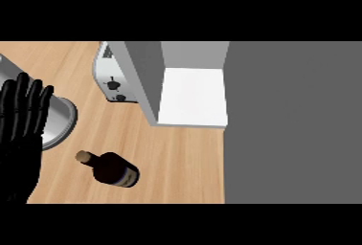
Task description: Pick up the wine, place it into the cabinet and close the cabinet
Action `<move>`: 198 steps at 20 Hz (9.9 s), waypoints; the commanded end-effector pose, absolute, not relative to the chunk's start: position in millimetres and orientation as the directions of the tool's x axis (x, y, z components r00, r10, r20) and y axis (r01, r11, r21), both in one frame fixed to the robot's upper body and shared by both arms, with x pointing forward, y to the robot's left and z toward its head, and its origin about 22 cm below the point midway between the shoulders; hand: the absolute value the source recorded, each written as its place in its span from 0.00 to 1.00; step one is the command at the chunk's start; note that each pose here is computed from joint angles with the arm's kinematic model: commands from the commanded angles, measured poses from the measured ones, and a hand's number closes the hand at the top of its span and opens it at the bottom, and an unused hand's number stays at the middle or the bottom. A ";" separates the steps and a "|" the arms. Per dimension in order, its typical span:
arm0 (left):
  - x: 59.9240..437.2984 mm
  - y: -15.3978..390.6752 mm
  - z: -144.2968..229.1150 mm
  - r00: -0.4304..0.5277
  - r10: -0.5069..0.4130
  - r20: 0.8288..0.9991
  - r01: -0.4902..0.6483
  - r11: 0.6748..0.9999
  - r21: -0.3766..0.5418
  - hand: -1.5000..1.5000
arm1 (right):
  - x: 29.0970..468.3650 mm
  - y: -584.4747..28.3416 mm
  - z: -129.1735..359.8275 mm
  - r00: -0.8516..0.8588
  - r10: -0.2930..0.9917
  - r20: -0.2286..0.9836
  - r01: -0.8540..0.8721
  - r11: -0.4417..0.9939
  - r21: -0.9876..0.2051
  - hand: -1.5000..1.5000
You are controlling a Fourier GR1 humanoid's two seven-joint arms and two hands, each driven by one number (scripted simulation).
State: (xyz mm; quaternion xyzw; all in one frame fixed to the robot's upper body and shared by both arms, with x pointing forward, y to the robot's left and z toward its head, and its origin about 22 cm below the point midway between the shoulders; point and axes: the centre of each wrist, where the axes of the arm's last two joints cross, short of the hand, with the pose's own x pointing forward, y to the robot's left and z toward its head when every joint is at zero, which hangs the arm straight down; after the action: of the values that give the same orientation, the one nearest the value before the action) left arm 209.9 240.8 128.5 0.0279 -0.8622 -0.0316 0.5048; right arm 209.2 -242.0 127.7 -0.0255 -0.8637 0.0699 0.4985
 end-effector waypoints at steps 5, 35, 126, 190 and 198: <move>186.8 255.3 146.6 -0.514 0.095 0.853 0.167 0.986 -0.009 0.00 | 176.2 -258.6 128.9 -0.538 0.086 0.839 -0.051 0.990 -0.134 0.00; 109.4 241.3 208.8 -0.178 0.399 0.900 0.236 0.905 -0.354 0.00 | 94.5 -219.6 180.3 -0.301 -0.143 0.943 -0.361 0.932 0.027 0.00; 209.6 275.7 -158.5 0.058 0.525 0.849 0.109 0.842 -0.528 1.00 | 96.0 -227.0 169.0 -0.311 -0.179 0.933 -0.374 0.926 0.053 0.00; 338.2 96.6 -2.0 -0.060 -0.262 0.963 -0.009 0.965 0.262 1.00 | 103.4 -241.8 148.8 -0.301 -0.164 0.940 -0.388 0.921 0.036 0.00; 335.7 92.2 -16.4 0.004 -0.410 0.912 -0.045 0.911 0.410 1.00 | 109.7 -240.8 137.6 -0.303 -0.166 0.938 -0.392 0.919 0.036 0.00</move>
State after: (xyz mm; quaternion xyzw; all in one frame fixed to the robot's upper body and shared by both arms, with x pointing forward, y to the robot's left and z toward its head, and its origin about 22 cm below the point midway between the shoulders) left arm 310.4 128.8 -16.7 0.1703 -0.7103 -0.0648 0.6799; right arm 118.6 -243.5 125.8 0.1472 -0.7909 0.1130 0.5832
